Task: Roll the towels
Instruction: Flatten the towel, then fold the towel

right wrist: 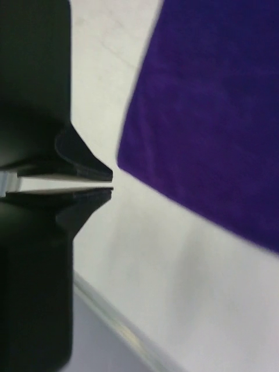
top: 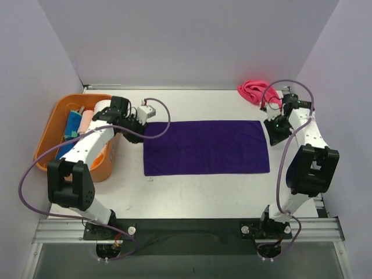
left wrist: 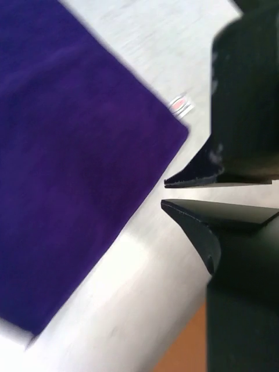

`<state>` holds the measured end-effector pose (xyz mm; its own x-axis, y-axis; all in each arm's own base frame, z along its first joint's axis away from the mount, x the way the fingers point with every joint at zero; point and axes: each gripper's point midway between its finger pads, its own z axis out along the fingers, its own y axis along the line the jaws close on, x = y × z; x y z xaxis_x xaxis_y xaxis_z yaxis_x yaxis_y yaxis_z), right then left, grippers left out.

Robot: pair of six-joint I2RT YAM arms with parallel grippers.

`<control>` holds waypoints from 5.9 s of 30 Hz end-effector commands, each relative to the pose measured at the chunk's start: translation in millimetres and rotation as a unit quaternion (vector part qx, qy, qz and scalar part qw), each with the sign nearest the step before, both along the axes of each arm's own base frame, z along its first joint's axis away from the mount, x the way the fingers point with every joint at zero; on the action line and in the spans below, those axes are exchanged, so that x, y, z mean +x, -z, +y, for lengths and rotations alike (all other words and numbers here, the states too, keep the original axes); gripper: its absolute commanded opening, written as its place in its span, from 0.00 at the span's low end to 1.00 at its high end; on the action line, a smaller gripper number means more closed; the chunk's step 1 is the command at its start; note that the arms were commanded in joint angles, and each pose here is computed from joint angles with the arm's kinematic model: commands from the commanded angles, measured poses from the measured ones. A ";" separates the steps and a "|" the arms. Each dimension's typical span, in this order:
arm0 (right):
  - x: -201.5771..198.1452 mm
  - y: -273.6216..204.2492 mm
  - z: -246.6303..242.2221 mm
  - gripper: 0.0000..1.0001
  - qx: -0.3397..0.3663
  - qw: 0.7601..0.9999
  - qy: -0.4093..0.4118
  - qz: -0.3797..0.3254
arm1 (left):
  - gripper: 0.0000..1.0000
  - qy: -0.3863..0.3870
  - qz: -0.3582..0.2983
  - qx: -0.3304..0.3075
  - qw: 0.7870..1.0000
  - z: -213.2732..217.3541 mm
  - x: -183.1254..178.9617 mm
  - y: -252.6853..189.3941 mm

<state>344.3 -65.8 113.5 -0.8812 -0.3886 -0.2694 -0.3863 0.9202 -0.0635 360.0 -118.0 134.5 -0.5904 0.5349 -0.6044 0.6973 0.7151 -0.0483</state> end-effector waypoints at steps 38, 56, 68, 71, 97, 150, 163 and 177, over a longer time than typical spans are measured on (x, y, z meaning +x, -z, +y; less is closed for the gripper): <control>-130.4 103.3 -5.0 0.01 -0.063 0.972 0.005 0.226 | 0.08 0.122 0.186 0.171 0.960 24.3 -152.6 131.9; -38.2 14.4 23.7 0.71 0.072 0.995 0.038 0.060 | 0.55 0.147 0.065 0.053 0.986 -32.6 -54.2 19.3; 97.7 26.3 -12.3 0.35 0.073 0.989 0.125 0.008 | 0.55 0.024 0.022 -0.006 0.999 -19.8 89.5 9.4; 112.4 40.8 -10.3 0.34 0.082 0.988 0.128 0.012 | 0.55 0.010 0.021 -0.003 1.000 -15.1 104.6 17.8; 137.0 97.9 3.9 0.22 0.096 0.986 0.132 0.045 | 0.70 -0.033 0.042 0.005 0.999 2.7 141.0 64.7; 134.2 11.5 -18.9 0.00 0.105 0.985 0.123 -0.052 | 0.00 0.009 0.018 -0.049 0.999 -1.4 130.5 33.5; 55.2 15.0 -6.0 0.00 0.136 0.985 0.102 0.001 | 0.00 0.075 0.016 -0.031 0.997 11.0 42.6 23.9; -8.2 57.6 -7.9 0.00 0.121 0.982 0.106 0.100 | 0.00 0.060 0.129 -0.029 0.989 12.4 -14.5 70.1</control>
